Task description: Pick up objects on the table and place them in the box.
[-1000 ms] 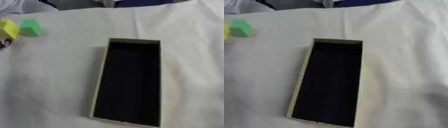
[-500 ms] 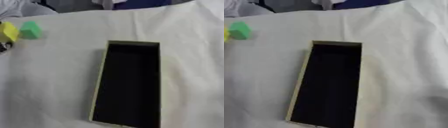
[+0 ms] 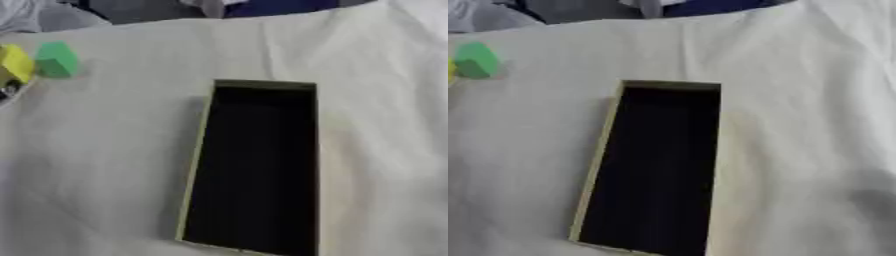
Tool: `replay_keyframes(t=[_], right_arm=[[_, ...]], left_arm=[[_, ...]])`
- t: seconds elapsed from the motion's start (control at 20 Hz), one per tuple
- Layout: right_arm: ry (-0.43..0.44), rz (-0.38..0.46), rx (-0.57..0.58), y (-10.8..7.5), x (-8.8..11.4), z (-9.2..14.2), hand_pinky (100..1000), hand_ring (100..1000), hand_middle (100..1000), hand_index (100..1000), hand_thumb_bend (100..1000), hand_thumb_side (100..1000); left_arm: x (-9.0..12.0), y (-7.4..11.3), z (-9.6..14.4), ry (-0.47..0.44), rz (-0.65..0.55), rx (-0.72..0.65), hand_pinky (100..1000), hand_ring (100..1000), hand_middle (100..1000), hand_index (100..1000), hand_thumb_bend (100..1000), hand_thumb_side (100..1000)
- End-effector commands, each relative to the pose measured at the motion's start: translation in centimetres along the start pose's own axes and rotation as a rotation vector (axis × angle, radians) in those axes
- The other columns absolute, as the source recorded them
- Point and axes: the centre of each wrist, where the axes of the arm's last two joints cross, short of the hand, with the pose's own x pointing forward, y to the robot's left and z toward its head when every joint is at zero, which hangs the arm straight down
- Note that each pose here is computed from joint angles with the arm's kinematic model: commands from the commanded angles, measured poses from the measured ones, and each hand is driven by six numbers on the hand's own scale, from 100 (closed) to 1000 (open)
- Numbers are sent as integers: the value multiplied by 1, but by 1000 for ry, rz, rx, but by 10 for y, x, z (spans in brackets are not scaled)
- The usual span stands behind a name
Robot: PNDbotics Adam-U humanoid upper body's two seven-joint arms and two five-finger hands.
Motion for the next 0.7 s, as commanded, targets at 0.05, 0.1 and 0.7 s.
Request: replay_keyframes(t=[0.05, 0.1, 0.7], right_arm=[[20, -3, 2, 2, -2, 5, 827, 834, 539, 830, 100, 806], [21, -3, 1, 1, -2, 5, 827, 834, 539, 830, 100, 805], [34, -3, -9, -1, -2, 9, 826, 835, 539, 830, 100, 794]], left_arm=[[-4, 17, -2, 0, -22, 65, 469, 512, 460, 717, 359, 100], [-3, 17, -2, -3, -22, 76, 458, 502, 450, 705, 359, 100], [17, 19, -7, -91, -15, 100, 390, 447, 358, 590, 327, 100]])
